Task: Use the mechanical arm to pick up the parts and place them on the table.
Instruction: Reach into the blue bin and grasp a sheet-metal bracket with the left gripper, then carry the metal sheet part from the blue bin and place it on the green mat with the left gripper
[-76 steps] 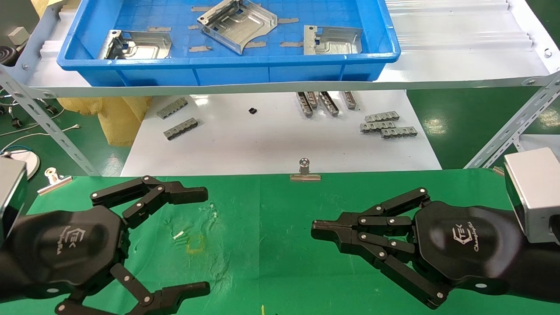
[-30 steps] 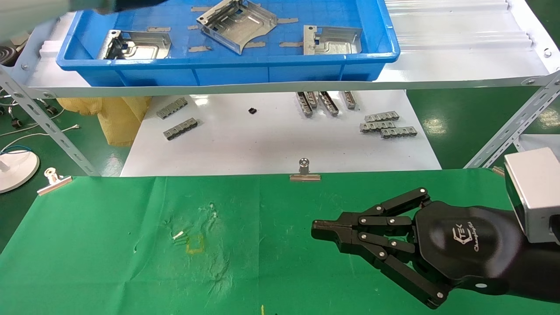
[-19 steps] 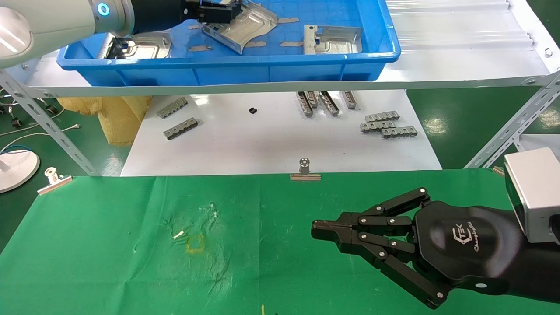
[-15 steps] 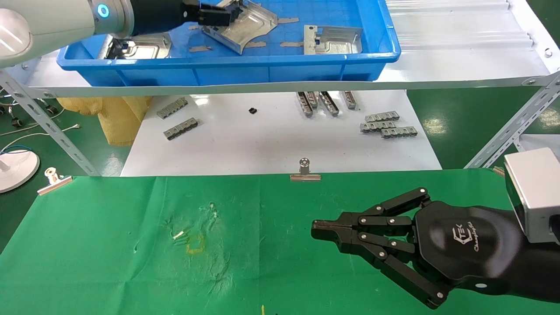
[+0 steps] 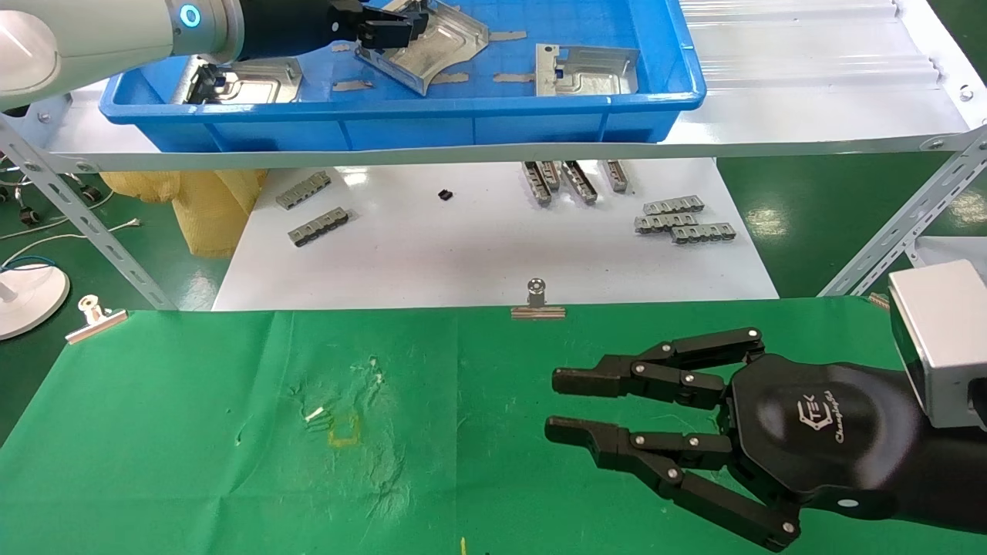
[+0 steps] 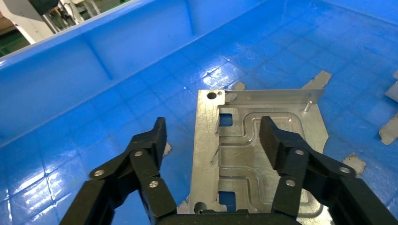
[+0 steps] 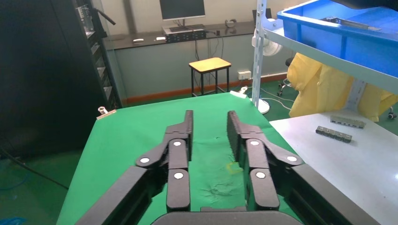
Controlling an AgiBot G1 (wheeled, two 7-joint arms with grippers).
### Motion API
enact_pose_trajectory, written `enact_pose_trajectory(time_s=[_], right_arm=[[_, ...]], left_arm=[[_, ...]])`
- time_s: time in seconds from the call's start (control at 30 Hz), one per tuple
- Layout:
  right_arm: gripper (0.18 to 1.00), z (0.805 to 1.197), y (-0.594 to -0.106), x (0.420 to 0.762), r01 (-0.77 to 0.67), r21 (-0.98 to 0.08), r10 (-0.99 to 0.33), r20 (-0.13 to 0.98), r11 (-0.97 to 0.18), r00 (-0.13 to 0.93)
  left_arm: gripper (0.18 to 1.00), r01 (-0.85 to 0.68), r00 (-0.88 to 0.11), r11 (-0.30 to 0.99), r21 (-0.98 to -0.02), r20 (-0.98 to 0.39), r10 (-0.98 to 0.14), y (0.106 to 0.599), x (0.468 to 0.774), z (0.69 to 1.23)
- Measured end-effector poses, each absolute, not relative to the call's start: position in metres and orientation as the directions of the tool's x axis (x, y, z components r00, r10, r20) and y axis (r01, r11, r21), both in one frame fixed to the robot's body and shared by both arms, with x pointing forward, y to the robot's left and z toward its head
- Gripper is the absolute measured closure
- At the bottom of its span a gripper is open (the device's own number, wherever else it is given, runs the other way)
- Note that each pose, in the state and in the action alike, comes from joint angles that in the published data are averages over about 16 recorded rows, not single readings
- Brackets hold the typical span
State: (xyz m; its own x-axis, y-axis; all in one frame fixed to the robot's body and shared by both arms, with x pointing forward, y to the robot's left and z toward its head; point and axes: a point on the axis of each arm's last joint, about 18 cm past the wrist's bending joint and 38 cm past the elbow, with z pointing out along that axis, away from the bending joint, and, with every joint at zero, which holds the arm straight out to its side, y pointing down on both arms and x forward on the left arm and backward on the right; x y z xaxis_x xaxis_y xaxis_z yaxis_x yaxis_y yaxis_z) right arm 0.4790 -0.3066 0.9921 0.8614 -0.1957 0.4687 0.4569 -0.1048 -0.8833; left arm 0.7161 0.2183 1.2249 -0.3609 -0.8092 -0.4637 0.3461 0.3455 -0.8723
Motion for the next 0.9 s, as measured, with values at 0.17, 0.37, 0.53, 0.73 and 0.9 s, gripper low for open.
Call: enact_pose_trajectory(time_s=[0.17,0.37,0.53,0.73,0.9], right_arm=[[0.794,0.992,-0.307,0.479,0.457,-0.883,-0.196,0.469,-0.105,0.861],[0.666,0.992,-0.307,0.479,0.457,-0.883,-0.196,0.469,-0.105,0.861],[0.549,0.992,-0.307,0.479,0.457,-0.883,-0.196,0.469,-0.105,0.861],[0.413,0.992,-0.307,0.479,0.457,-0.883,-0.196,0.469,-0.105,0.861],[0.323,0.992,-0.307,0.479,0.457,-0.883,-0.196,0.469,-0.105,0.861]], left_arm=[[0.457,0.343,-0.354,0.363,-0.866,-0.477,-0.804,0.218,0.717,1.224],[0.601,0.340,-0.347,0.377,-0.862,-0.487,-0.801,0.218,0.718,1.222],[0.715,0.341,-0.341,0.385,-0.857,-0.495,-0.799,0.217,0.718,1.222],[0.834,0.364,-0.332,0.392,-0.845,-0.511,-0.793,0.215,0.715,1.229],[0.891,0.407,-0.324,0.388,-0.827,-0.527,-0.785,0.213,0.708,1.242]])
